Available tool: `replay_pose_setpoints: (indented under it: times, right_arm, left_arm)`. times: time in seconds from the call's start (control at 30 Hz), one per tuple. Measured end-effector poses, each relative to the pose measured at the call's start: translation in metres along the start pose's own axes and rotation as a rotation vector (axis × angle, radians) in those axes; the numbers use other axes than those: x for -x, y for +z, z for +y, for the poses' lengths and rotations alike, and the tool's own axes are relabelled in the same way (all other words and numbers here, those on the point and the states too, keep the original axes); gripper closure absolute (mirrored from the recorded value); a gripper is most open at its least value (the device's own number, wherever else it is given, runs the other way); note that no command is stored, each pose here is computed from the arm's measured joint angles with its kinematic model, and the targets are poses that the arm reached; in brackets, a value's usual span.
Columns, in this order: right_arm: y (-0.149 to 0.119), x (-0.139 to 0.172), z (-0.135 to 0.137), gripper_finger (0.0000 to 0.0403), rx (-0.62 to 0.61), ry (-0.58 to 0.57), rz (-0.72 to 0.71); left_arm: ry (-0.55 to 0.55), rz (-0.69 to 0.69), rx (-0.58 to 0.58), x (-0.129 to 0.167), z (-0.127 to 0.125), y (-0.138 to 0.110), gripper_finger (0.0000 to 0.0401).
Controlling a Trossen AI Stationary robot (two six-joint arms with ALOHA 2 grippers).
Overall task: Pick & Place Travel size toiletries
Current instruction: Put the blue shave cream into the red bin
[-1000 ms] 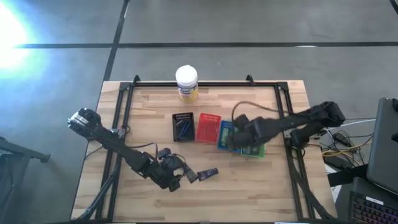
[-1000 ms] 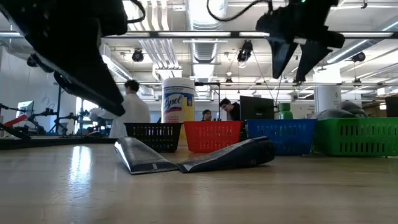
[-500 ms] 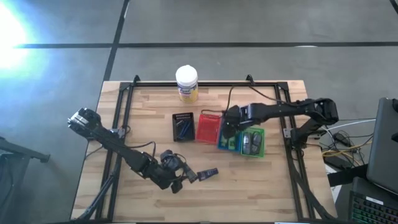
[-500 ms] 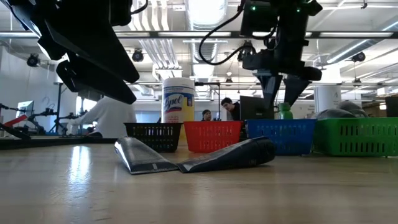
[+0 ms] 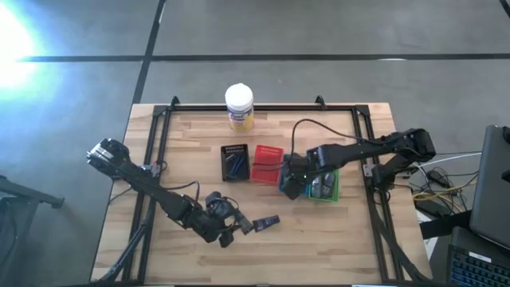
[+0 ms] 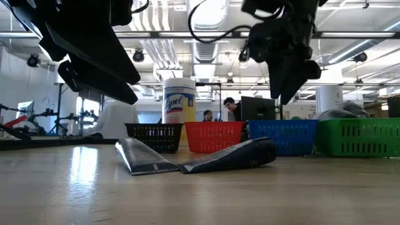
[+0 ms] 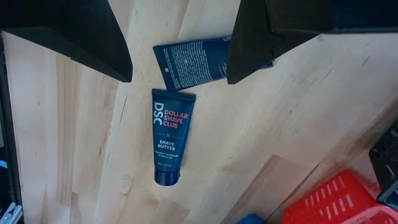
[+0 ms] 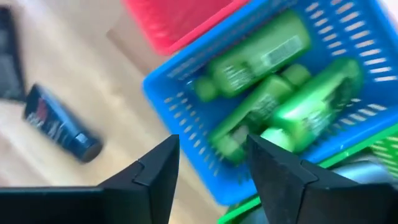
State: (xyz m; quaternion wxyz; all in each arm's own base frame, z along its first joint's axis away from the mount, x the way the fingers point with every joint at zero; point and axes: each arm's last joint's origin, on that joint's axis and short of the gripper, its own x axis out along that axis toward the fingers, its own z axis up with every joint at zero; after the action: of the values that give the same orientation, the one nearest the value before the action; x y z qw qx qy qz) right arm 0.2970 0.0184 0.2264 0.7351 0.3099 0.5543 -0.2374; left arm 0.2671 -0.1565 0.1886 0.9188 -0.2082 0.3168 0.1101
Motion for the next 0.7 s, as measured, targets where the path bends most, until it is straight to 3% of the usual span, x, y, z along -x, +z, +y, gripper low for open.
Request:
replay_pose_setpoints:
  times: [0.23,0.53,0.7]
  right_arm:
    - [-0.015,0.016,0.017,0.0214,-0.005,-0.005,-0.070]
    - [-0.048,0.038,0.051,0.0173,0.093,0.035,-0.167]
    - [-0.068,0.045,0.056,0.0138,0.075,-0.002,-0.146]
  left_arm:
    - [-0.030,0.026,-0.059,0.000,-0.001,0.000,0.0135]
    - [-0.144,0.069,-0.486,0.008,-0.017,0.003,0.0135]
    - [-0.041,0.116,-0.765,0.011,-0.013,0.018,0.0135]
